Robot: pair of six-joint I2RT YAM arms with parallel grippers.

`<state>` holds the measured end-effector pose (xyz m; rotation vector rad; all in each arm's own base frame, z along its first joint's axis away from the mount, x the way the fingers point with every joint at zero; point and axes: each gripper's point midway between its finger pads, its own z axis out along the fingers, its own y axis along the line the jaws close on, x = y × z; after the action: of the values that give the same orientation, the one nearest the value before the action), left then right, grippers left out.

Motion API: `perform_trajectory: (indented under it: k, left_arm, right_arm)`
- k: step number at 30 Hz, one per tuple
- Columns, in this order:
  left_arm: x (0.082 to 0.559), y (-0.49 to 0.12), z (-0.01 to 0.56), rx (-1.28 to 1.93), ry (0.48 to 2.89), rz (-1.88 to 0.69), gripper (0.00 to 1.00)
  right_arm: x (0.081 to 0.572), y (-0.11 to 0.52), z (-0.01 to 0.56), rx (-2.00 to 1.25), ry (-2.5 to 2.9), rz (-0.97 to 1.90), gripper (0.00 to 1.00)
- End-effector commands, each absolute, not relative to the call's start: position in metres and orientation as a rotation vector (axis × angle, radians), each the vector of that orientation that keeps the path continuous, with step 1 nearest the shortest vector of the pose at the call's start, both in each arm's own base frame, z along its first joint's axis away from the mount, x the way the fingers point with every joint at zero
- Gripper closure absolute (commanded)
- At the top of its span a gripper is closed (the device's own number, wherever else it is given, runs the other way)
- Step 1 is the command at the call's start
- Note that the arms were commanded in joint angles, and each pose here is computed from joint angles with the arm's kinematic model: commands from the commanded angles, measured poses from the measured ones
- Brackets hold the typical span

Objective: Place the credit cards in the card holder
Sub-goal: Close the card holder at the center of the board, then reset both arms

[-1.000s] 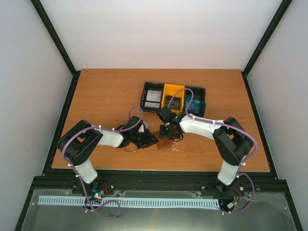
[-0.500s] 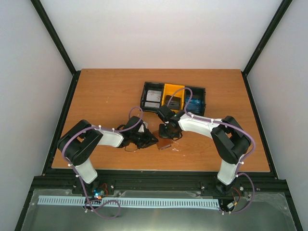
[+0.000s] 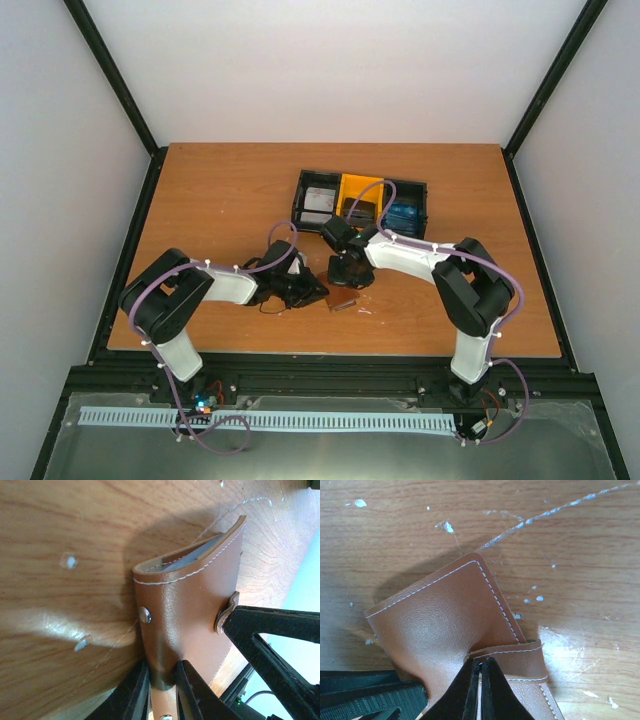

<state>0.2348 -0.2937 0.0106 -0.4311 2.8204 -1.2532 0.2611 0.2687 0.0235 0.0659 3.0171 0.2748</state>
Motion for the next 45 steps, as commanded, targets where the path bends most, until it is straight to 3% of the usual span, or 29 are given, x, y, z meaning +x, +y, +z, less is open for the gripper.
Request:
perform_trajectory:
  k: [1,16,20,24,29,35,38,45]
  left_arm:
    - [0.192,-0.232,-0.064,-0.627,3.074,-0.745,0.83]
    - [0.194,-0.231,-0.063,-0.631,3.067,-0.751,0.83]
    - [0.2,-0.231,-0.056,-0.619,3.042,-0.761,0.83]
    - [0.221,-0.238,-0.027,-0.528,2.953,-0.805,0.81]
    - [0.255,-0.239,0.033,-0.391,2.772,-0.789,0.7]
    - [0.279,-0.221,0.122,-0.238,2.497,-0.743,0.52]
    - [0.278,-0.207,0.169,-0.152,2.351,-0.72,0.38]
    - [0.259,-0.157,0.274,-0.021,1.968,-0.63,0.16]
  right_arm:
    - [0.225,0.231,-0.057,0.139,3.177,-0.047,0.97]
    - [0.217,0.24,-0.079,0.17,3.186,-0.105,0.97]
    - [0.239,0.251,-0.039,0.136,3.079,0.007,0.97]
    - [0.27,0.269,0.037,0.103,2.9,0.244,0.97]
    - [0.292,0.245,0.124,0.151,2.689,0.408,0.86]
    - [0.286,0.173,0.19,0.166,2.481,0.308,0.7]
    - [0.272,0.137,0.222,0.146,2.37,0.228,0.63]
    - [0.237,0.074,0.286,0.166,2.137,0.131,0.42]
